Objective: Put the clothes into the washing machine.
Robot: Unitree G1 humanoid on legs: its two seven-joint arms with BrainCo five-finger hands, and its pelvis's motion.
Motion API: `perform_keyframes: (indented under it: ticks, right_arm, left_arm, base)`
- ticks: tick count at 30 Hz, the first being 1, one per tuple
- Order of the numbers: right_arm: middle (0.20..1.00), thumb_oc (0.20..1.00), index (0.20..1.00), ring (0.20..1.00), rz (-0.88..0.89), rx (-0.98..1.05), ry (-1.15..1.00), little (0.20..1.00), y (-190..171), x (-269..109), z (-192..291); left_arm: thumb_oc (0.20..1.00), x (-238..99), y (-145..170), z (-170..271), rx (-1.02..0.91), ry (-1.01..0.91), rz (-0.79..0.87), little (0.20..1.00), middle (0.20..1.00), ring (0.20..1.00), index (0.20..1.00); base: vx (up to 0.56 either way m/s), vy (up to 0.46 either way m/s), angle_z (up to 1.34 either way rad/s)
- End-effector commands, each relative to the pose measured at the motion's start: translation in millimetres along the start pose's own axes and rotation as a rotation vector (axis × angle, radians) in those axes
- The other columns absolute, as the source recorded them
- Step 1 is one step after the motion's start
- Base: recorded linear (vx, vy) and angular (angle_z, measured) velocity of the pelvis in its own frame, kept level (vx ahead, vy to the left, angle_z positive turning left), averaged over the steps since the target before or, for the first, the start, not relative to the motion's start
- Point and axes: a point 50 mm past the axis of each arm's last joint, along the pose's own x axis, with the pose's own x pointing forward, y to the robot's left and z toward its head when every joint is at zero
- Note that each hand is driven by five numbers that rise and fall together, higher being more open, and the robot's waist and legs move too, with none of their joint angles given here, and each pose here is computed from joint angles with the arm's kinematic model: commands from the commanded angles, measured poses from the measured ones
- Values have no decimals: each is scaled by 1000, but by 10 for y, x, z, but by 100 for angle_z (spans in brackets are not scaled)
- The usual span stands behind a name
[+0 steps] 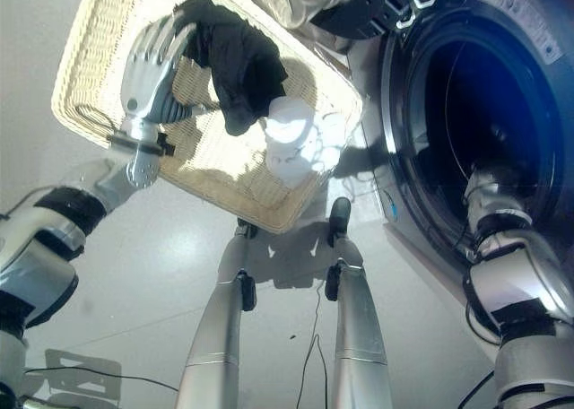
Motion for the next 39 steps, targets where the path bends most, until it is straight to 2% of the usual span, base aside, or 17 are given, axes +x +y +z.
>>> perform_keyframes:
  ticks: [1, 9, 13, 15, 23, 29, 30, 31, 32, 33, 34, 39]
  right_arm:
    - [1000, 1000, 1000, 1000, -161, -134, -124, 1000, -530, 322, 346]
    - [1000, 1000, 1000, 1000, -42, -183, -187, 1000, -222, 161, 231]
    - [1000, 1000, 1000, 1000, 15, -192, -225, 1000, -86, 72, 200]
    - [1000, 1000, 1000, 1000, 67, -198, -261, 1000, 28, -15, 153]
    - [1000, 1000, 1000, 1000, 183, -113, -314, 1000, 242, -229, 103]
    - [1000, 1000, 1000, 1000, 224, -69, -348, 1000, 314, -329, 139]
    - [1000, 1000, 1000, 1000, 238, -46, -349, 1000, 331, -361, 138]
    - [1000, 1000, 1000, 1000, 255, -27, -350, 1000, 344, -387, 138]
    - [1000, 1000, 1000, 1000, 264, -15, -354, 1000, 352, -409, 137]
    - [1000, 1000, 1000, 1000, 274, -7, -358, 1000, 360, -428, 134]
    - [1000, 1000, 1000, 1000, 284, 6, -365, 1000, 377, -459, 131]
    - [1000, 1000, 1000, 1000, 314, 40, -390, 1000, 453, -580, 192]
  left_arm:
    - [1000, 259, 89, 88, 49, -33, 59, 1000, 1000, 1000, 1000]
    - [1000, 383, 61, 138, 141, -46, -16, 1000, 1000, 1000, 1000]
    - [1000, 413, 61, 89, 169, -6, -60, 1000, 1000, 1000, 1000]
    - [1000, 403, 37, 14, 205, 47, -132, 1000, 1000, 1000, 1000]
    - [1000, 294, -4, -206, 275, 190, -243, 1000, 1000, 1000, 1000]
    - [1000, 256, -3, -279, 274, 243, -267, 1000, 1000, 1000, 1000]
    - [959, 246, -4, -294, 270, 252, -273, 959, 959, 959, 959]
    - [774, 247, -3, -301, 257, 265, -279, 774, 774, 774, 774]
    - [542, 248, -1, -307, 246, 275, -283, 542, 542, 542, 542]
    - [423, 243, -7, -315, 238, 287, -296, 423, 423, 423, 423]
    - [200, 227, -25, -325, 228, 301, -320, 200, 200, 200, 200]
    - [200, 199, -73, -332, 164, 347, -388, 200, 200, 200, 200]
  base:
    - [-2, 41, 1]
    - [-2, 45, 0]
    - [-1, 35, -2]
    - [0, 49, -6]
    - [-1, 19, -2]
    - [-1, 6, 0]
    - [0, 0, 0]
    - [0, 0, 0]
    - [0, 0, 0]
    - [0, 0, 0]
    - [0, 0, 0]
    - [0, 0, 0]
